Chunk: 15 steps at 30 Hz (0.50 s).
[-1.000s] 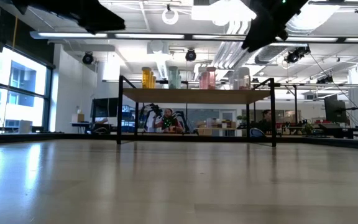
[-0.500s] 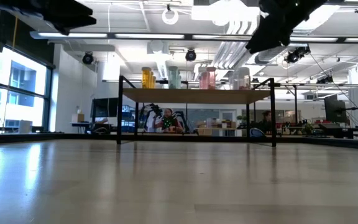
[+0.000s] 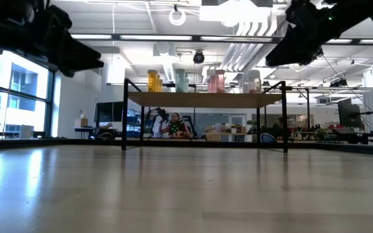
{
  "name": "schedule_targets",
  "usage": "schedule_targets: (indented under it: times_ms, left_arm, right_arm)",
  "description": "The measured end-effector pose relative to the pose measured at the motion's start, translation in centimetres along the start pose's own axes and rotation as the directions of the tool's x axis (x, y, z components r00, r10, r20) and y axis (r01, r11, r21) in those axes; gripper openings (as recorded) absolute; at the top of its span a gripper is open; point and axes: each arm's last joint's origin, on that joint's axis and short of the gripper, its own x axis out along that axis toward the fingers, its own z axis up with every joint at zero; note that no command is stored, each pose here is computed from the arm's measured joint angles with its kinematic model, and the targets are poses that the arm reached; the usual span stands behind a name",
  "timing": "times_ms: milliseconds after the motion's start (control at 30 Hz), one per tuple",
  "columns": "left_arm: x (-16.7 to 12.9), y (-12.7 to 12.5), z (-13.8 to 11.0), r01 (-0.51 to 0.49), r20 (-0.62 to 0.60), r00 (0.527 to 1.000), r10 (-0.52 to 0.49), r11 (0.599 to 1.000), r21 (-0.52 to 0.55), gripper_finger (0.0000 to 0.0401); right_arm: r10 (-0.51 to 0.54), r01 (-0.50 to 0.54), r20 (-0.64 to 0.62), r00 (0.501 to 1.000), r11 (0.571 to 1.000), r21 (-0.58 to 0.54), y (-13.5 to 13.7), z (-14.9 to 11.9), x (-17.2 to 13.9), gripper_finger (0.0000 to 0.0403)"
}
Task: Pick and place medicine bottles onto shelf by color
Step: Return to Home Position
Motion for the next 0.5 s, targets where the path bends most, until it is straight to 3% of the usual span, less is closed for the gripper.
schedule_targets:
  times_ms: [200, 500]
  left_arm:
    - [0.3, -0.1, -2.3, 0.061, 0.010, 0.998, -0.061, 0.998, -0.019, 0.0209]
    - [0.0, 0.0, -3.7, 0.065, 0.076, 0.995, -0.063, 0.998, -0.026, 0.0209]
  right_arm:
    - [0.012, -0.014, 0.067, 0.998, 0.999, 0.029, -0.3, -1.4, -1.5, 0.0185]
    - [0.021, -0.026, 0.155, 0.988, 0.999, 0.029, -1.0, -3.5, -3.5, 0.0185]
